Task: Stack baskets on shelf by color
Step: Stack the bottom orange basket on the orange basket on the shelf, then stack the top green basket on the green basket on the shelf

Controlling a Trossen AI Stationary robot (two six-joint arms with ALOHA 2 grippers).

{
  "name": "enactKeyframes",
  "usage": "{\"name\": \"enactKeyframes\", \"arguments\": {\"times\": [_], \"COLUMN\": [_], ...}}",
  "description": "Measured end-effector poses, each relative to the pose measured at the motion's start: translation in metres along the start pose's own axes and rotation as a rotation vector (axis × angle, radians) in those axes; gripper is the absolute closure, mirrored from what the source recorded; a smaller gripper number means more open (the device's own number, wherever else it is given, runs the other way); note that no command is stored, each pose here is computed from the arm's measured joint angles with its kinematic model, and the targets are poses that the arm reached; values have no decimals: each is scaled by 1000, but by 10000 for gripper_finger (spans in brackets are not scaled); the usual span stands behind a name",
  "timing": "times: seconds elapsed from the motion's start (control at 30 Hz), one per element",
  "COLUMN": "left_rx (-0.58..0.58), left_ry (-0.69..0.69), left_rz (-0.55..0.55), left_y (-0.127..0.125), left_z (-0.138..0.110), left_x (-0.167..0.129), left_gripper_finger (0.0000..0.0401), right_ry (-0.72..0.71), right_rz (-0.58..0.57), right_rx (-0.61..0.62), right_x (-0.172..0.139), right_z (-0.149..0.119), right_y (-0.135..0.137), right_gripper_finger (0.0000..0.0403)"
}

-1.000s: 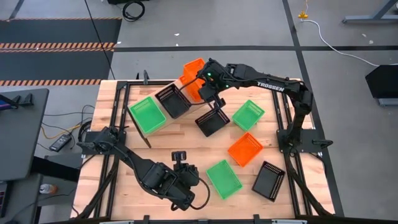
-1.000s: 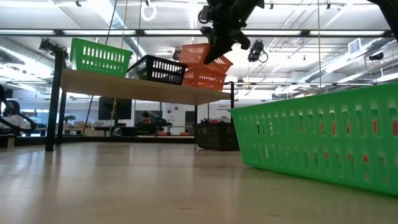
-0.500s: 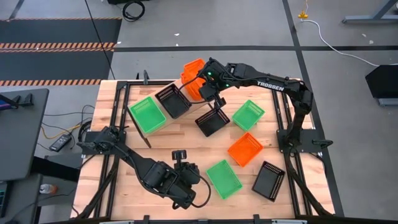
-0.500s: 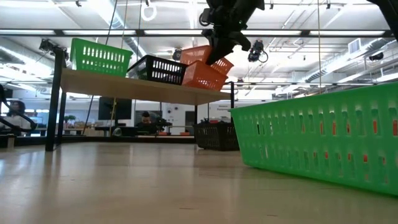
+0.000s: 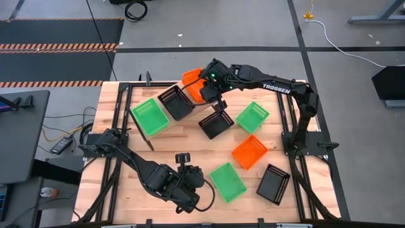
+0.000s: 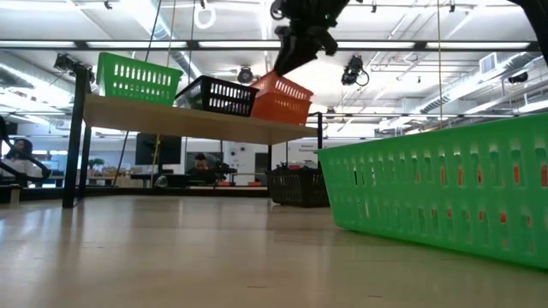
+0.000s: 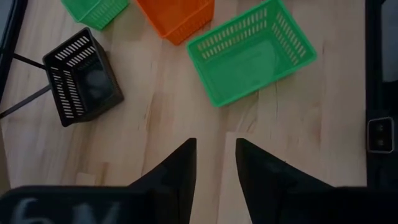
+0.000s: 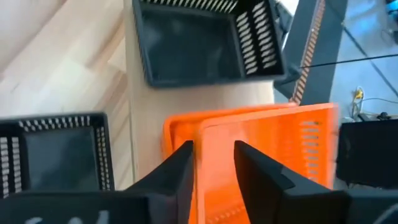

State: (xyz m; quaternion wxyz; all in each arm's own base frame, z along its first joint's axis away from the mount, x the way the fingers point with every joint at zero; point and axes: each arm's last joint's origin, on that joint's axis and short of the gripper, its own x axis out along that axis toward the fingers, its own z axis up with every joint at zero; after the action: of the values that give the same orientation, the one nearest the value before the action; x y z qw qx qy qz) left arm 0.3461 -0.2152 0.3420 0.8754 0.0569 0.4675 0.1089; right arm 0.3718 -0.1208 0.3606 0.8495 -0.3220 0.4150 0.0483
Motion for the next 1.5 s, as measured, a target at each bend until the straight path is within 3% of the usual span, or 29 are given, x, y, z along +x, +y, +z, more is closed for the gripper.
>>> {"name": "enactKeyframes", "arguments": {"times": [0.2,0.4,0.83,1.0,1.2,1.5], "left_rx": [24,41,84,87,76,32], "left_ry": [1,-26,-150,-163,-221,-238], "left_rz": [15,28,53,102,6,10], "left_y": [-4,-4,-8,-11,-16,6], "left_z": [2,13,36,34,22,20], "left_x": [13,36,79,102,149,181], "left_gripper_finger": [282,282,283,283,283,284], "right_ry": [-14,38,316,291,264,335], "right_rz": [-43,30,238,236,194,224], "right_rx": [51,149,428,500,607,717], "right_x": [-14,-27,-76,-110,-144,-151], "right_z": [14,16,-8,-15,-23,-43], "right_y": [-1,5,35,39,43,76], "right_gripper_finger": [258,257,259,259,259,259]}}
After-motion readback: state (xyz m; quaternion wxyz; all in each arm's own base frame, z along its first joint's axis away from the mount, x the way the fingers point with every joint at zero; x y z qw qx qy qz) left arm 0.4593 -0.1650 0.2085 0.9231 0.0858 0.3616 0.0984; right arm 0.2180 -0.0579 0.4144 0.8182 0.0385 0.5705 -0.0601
